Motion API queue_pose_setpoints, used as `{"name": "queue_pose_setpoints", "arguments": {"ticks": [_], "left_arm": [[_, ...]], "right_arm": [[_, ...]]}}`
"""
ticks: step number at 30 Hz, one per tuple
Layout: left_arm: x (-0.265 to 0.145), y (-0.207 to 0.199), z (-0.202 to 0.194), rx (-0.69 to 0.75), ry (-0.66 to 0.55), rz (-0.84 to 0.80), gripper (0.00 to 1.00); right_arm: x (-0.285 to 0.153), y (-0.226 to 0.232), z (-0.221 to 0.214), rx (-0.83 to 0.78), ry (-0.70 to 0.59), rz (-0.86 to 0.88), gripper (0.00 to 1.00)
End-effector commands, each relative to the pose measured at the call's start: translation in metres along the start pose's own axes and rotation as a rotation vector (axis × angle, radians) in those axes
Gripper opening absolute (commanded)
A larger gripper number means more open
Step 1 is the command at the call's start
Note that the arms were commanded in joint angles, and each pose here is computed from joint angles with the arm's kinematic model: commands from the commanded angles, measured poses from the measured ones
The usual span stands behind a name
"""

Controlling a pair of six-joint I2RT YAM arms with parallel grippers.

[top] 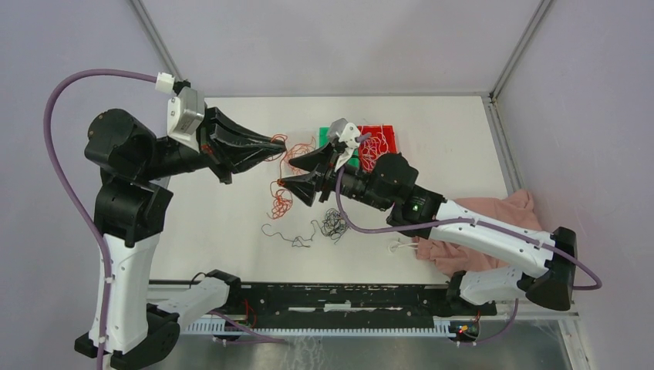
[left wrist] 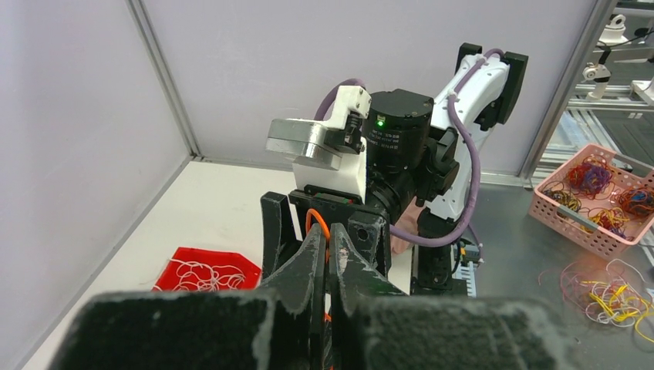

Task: Untangle the cables
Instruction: Untie the cable.

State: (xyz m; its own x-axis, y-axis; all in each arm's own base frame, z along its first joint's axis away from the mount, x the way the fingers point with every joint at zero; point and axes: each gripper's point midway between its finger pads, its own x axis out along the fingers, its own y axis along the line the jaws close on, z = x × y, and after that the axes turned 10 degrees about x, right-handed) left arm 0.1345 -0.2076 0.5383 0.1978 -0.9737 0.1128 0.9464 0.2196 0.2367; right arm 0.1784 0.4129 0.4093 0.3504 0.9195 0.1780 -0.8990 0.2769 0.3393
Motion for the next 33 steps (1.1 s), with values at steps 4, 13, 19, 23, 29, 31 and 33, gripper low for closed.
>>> {"name": "queue_pose_setpoints", "arguments": {"ticks": [4, 13, 19, 23, 29, 31, 33], "left_arm": [[-0.003, -0.007, 0.003, 0.065, -0.012, -0.029, 0.03], [-0.002, -0.007, 0.0, 0.066, -0.011, -0.03, 0.03], [-0.002, -0.007, -0.001, 0.061, -0.013, -0.03, 0.03], [-0.002, -0.007, -0.001, 0.063, -0.013, -0.029, 0.03], [-0.002, -0.007, -0.001, 0.058, -0.013, -0.032, 0.03], [-0.003, -0.009, 0.0, 0.062, -0.015, -0.034, 0.03], [-0.003, -0.011, 0.001, 0.062, -0.017, -0.037, 0.03]], "right_arm": [[-0.025, 0.005, 0.031, 0.025, -0.101, -0.019, 0.6], [-0.057, 0.0, 0.045, 0.009, -0.163, -0.031, 0.69], [-0.053, 0.037, 0.051, 0.012, -0.132, 0.157, 0.69], [-0.044, 0.06, 0.054, 0.036, -0.105, 0.278, 0.65], [-0.019, 0.059, 0.059, 0.053, -0.116, 0.282, 0.59], [-0.012, 0.052, 0.057, 0.05, -0.12, 0.251, 0.56], [-0.007, 0.045, 0.055, 0.049, -0.127, 0.226, 0.52]]}}
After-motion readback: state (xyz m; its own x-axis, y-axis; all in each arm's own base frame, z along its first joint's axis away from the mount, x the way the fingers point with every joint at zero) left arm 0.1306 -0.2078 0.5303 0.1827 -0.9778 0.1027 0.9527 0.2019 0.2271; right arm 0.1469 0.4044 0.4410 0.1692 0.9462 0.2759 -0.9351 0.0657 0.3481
